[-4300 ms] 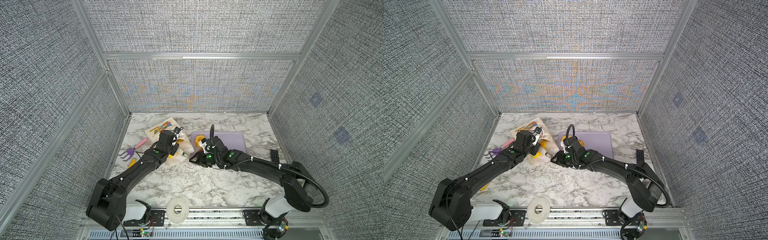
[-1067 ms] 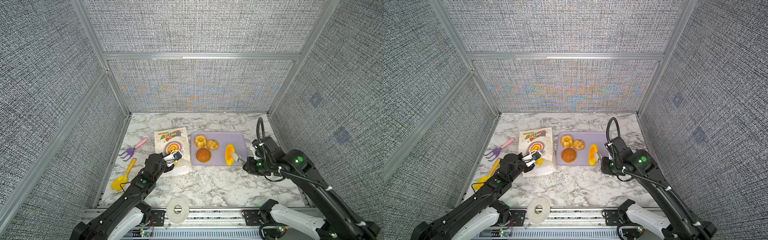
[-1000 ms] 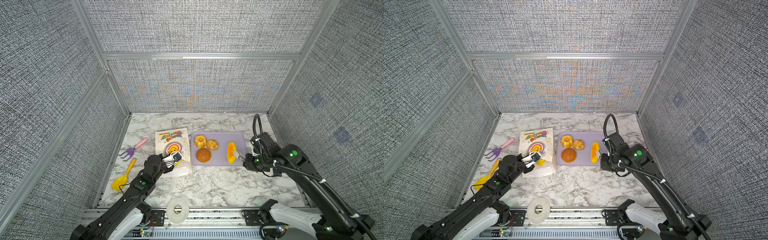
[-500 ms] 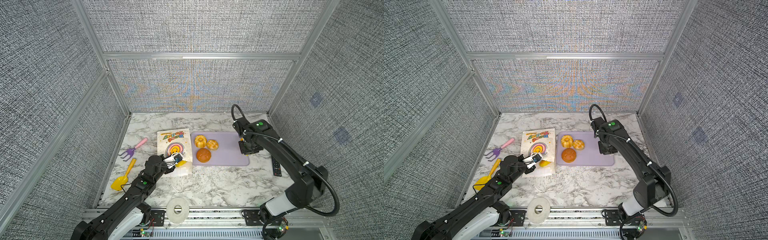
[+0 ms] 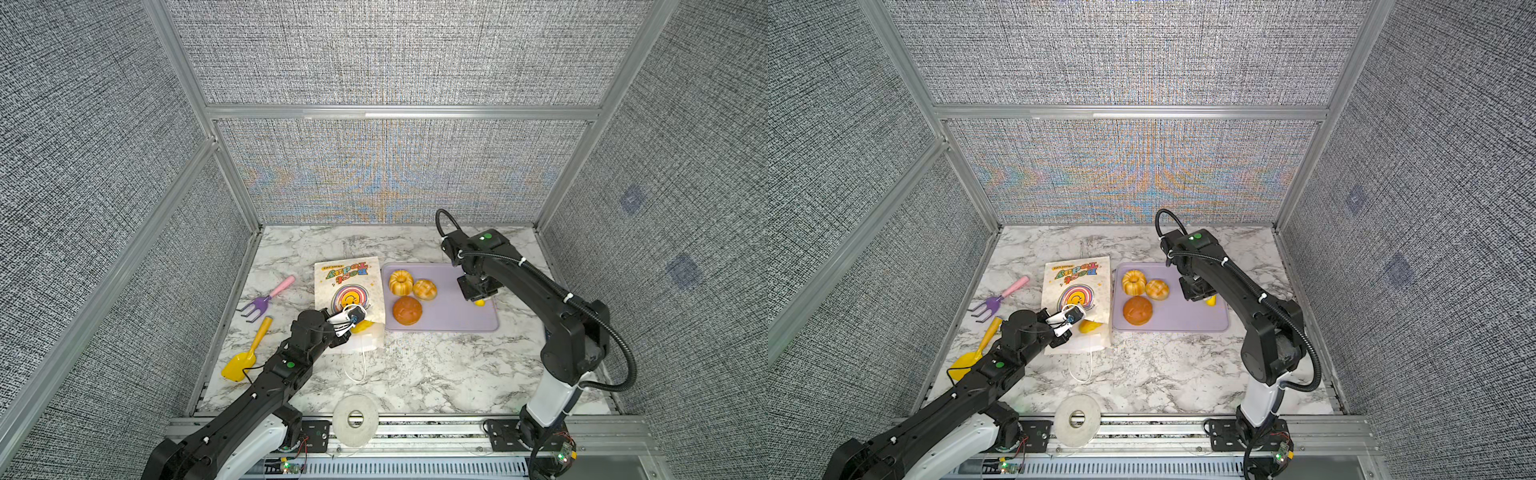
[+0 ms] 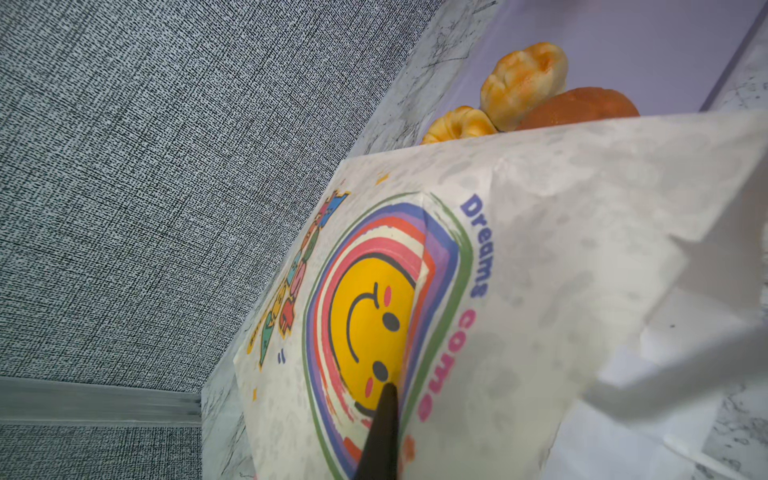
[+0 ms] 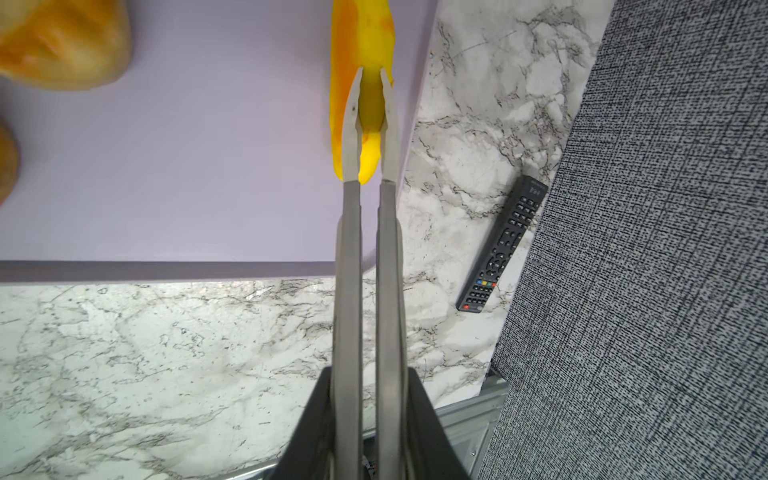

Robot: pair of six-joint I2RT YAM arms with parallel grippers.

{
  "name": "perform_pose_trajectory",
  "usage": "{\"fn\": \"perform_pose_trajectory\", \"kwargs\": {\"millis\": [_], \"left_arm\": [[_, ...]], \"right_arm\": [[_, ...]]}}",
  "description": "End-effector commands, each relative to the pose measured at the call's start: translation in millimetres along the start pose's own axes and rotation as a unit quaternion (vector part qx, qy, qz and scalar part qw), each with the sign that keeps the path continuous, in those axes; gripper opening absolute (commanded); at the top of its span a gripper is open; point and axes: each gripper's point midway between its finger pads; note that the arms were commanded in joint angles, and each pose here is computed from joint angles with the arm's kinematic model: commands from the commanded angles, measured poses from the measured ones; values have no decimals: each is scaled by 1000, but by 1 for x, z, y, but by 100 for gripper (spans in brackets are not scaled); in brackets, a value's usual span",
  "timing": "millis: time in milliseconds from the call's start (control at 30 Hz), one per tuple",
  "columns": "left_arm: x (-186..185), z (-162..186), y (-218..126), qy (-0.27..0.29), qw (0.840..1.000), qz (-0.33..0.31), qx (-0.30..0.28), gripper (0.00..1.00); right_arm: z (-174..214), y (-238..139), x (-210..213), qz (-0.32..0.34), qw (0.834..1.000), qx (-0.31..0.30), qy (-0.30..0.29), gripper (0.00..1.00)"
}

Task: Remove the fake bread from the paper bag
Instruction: 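Carry the yellow bread over the board and release it there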

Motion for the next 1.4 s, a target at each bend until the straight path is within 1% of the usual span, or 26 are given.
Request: {"fn": "perform_pose_trajectory", "kwargs": {"millis": [0, 100, 233, 500, 767, 833, 967, 1233, 1267, 1367], "left_arm": [[6, -7, 0, -7, 1000, -11, -12, 0], [6, -7, 0, -7, 1000, -11, -12, 0], [5, -7, -1, -7, 1000, -9, -14, 0], [4, -8, -3, -4, 1000, -9, -21, 0], [4, -8, -3, 0, 1000, -10, -21, 0], [4, -9, -3, 2, 1000, -10, -24, 0], [2, -10, -4, 9, 999, -7, -30, 0], [2, -10, -4, 9, 1000, -6, -29, 0], [2, -10, -4, 8, 1000, -6, -29, 0], [2, -11, -5, 8, 999, -7, -33, 0]], "right_arm": [[-1, -1, 7, -17, 1000, -4, 2, 27], [0, 1, 16, -39, 999, -6, 2, 35], [3, 3, 19, -46, 999, -4, 4, 40], [5, 0, 19, -52, 999, -8, 8, 40], [2, -16, 38, -128, 991, -39, 25, 40], [3, -17, 41, -138, 989, -42, 30, 40], [7, -18, 43, -146, 988, -39, 33, 37], [15, -38, 44, -185, 979, -68, 52, 35], [16, -40, 44, -188, 978, -71, 54, 32], [20, -43, 43, -201, 974, -79, 62, 16]]}}
Point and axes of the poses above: each gripper's point midway between its finger pads, its own y axis out along the fingers, its own x axis along the line the jaws close on, z = x × y, and after that the axes turned 9 degrees about -y, right-handed
